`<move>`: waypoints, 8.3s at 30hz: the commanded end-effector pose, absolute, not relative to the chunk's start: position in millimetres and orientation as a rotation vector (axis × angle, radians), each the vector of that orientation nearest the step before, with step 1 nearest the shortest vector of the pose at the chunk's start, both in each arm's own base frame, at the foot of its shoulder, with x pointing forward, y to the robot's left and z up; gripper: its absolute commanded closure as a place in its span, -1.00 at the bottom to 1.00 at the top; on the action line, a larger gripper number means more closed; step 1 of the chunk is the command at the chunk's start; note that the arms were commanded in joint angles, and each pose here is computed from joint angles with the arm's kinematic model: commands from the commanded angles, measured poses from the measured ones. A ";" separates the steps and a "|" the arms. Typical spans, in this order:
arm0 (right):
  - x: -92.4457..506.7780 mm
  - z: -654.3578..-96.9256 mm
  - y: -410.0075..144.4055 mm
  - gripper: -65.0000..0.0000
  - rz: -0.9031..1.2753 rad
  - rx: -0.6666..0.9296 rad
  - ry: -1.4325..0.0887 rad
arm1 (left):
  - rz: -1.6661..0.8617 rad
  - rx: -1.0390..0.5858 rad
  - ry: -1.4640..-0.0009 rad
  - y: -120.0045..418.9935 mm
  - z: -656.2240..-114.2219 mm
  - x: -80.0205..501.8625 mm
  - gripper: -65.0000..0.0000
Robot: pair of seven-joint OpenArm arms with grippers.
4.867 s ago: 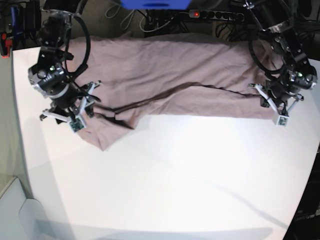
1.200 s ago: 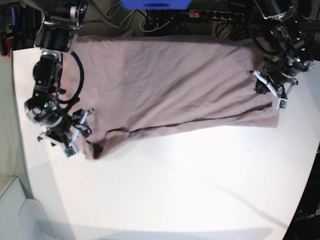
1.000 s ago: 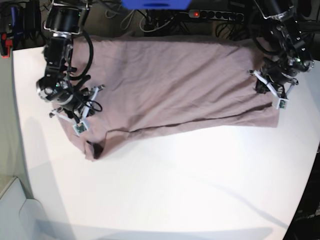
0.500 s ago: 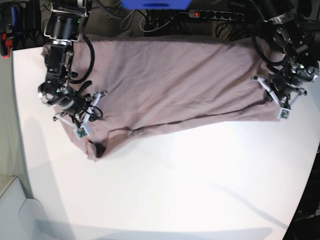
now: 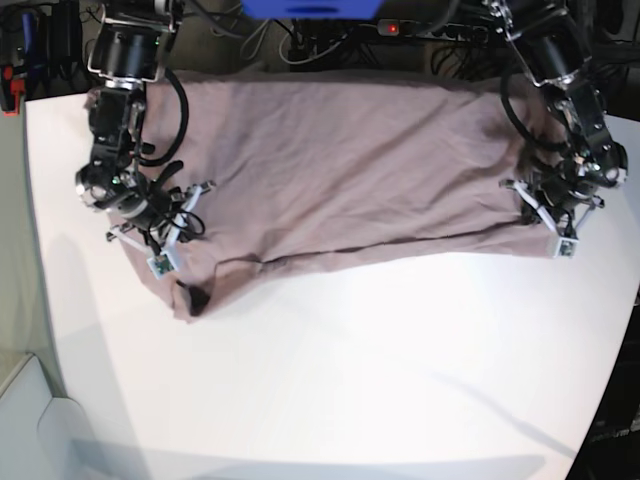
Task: Layout the t-shirt on the table in an organized manner, then fold the t-shirt properly
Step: 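Regrasp the shirt edge with the left gripper closer to the right gripper, then pull the shirt taut between both grippers, then drag the shirt's sleeve corner outward with the right gripper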
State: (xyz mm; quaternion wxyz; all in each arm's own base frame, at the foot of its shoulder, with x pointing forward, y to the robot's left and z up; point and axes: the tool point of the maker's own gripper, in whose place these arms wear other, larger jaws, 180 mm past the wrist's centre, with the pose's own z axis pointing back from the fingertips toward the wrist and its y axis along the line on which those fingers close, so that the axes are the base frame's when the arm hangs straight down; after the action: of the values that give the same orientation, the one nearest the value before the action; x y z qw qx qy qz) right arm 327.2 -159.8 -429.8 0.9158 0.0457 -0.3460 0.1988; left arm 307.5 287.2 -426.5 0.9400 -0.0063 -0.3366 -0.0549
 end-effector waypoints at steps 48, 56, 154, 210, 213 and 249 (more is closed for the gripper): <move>352.4 -383.6 -173.4 0.40 0.453 -0.011 -0.804 | -0.118 -0.173 -0.703 237.8 -441.8 286.0 0.97; 371.0 -370.1 -131.2 0.08 0.548 0.037 -0.852 | -0.115 -0.180 -0.699 235.0 -442.9 285.4 0.97; 379.5 -392.3 -158.1 -0.04 0.559 0.023 -0.787 | -0.135 -0.126 -0.703 260.2 -434.7 287.2 0.97; 463.1 -347.9 -75.9 1.00 0.747 0.097 -0.838 | -0.133 -0.136 -0.698 255.3 -436.9 286.3 0.97; 462.6 -353.9 -77.8 0.88 0.741 0.102 -0.817 | -0.133 -0.136 -0.698 255.3 -436.9 286.3 0.97; 397.9 -426.4 -217.5 1.00 0.374 0.075 -0.726 | -0.093 -0.178 -0.774 260.8 -415.6 356.7 0.97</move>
State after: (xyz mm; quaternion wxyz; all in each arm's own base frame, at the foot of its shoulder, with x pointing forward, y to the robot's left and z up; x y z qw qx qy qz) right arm 396.8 -206.3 -428.6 0.9124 0.0576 -0.3654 0.1752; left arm 348.1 253.4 -427.0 0.9256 -0.0986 -0.3629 -0.0423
